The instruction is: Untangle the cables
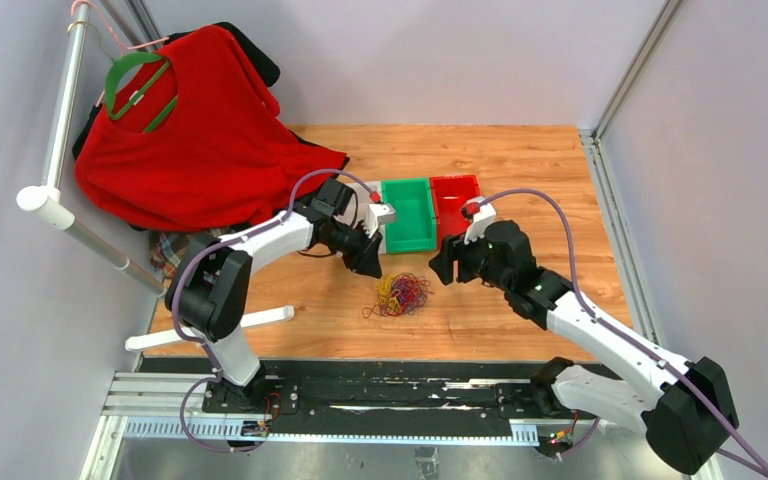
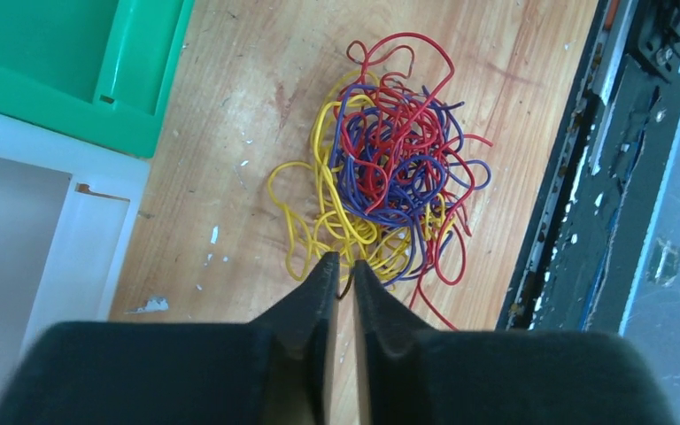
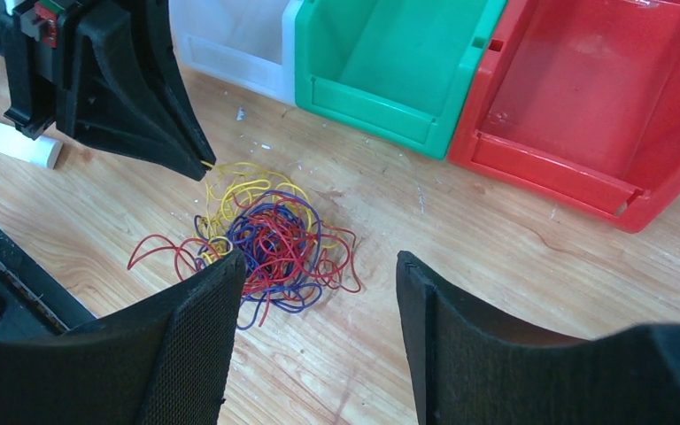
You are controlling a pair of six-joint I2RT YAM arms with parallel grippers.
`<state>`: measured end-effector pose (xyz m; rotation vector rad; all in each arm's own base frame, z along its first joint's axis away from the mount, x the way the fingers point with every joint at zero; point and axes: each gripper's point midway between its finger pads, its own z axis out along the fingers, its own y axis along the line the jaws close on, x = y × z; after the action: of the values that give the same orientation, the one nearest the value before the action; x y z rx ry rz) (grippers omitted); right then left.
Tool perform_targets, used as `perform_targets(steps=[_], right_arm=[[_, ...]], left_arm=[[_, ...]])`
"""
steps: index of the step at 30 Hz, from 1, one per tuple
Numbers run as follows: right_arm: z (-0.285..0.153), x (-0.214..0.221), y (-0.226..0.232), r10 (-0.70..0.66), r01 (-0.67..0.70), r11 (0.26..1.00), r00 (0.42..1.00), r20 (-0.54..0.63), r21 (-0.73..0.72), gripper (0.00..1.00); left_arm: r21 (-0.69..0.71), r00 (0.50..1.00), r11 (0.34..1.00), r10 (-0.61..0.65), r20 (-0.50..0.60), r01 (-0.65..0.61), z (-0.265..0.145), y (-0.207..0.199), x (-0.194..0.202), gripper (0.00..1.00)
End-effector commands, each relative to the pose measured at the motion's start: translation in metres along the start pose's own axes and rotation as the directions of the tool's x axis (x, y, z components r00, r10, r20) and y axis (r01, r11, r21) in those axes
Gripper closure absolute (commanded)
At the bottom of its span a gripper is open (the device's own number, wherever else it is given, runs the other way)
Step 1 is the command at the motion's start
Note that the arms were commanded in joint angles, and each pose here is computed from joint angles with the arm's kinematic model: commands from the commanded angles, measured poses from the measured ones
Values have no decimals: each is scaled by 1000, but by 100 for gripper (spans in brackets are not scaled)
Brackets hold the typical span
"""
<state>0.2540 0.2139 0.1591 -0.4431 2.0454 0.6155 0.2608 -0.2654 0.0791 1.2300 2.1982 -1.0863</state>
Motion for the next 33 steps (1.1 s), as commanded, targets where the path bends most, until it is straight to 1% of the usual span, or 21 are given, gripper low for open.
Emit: perform_targets(steps=[1, 2, 3, 8, 14, 16, 19, 21, 24, 28, 30, 33], right_arm=[[-1, -16, 11, -49, 49, 999, 998, 32, -5, 37], [-1, -15, 12, -51, 51, 999, 998, 31, -2, 37], [-1, -15, 13, -55, 55, 998, 998, 32, -5, 37], [0, -15, 17, -61, 61, 998, 997, 37, -9, 37], [0, -16, 21, -68, 69, 998, 997, 42, -11, 37], [0, -16, 22, -76, 76, 997, 996, 43, -5, 35], [1, -18, 25, -90, 89, 996, 994, 56, 12, 28], [3, -20, 35, -101, 101, 995, 992, 77, 4, 26], [10, -23, 57, -125, 127, 992, 987, 105, -14, 25], [21, -26, 84, -159, 163, 986, 978, 134, -21, 25], [26, -31, 95, -143, 150, 988, 977, 155, -34, 25], [33, -35, 113, -110, 128, 987, 978, 175, -93, 26]], left_arm=[[26, 1000, 1000, 14, 5, -14, -1, -8, -5, 92], [13, 1000, 1000, 17, 4, -17, -3, -7, -5, 97], [-6, 1000, 1000, 18, 1, -18, -5, -6, -4, 99], [-72, 999, 996, 52, -8, -52, -19, -6, -4, 99], [-62, 999, 997, 35, 0, -35, -26, -17, -6, 99], [-55, 1000, 998, 27, 3, -27, -29, -21, -8, 99], [-53, 1000, 999, 2, 12, -2, -37, -30, -15, 99], [-66, 999, 998, -20, 29, 22, -45, -36, -20, 99], [-111, 997, 992, -54, 56, 60, -57, -42, -26, 99], [-132, 994, 987, -87, 72, 96, -71, -53, -29, 99], [-134, 992, 985, -103, 79, 113, -77, -59, -30, 99], [-126, 988, 983, -124, 93, 135, -82, -67, -32, 99]])
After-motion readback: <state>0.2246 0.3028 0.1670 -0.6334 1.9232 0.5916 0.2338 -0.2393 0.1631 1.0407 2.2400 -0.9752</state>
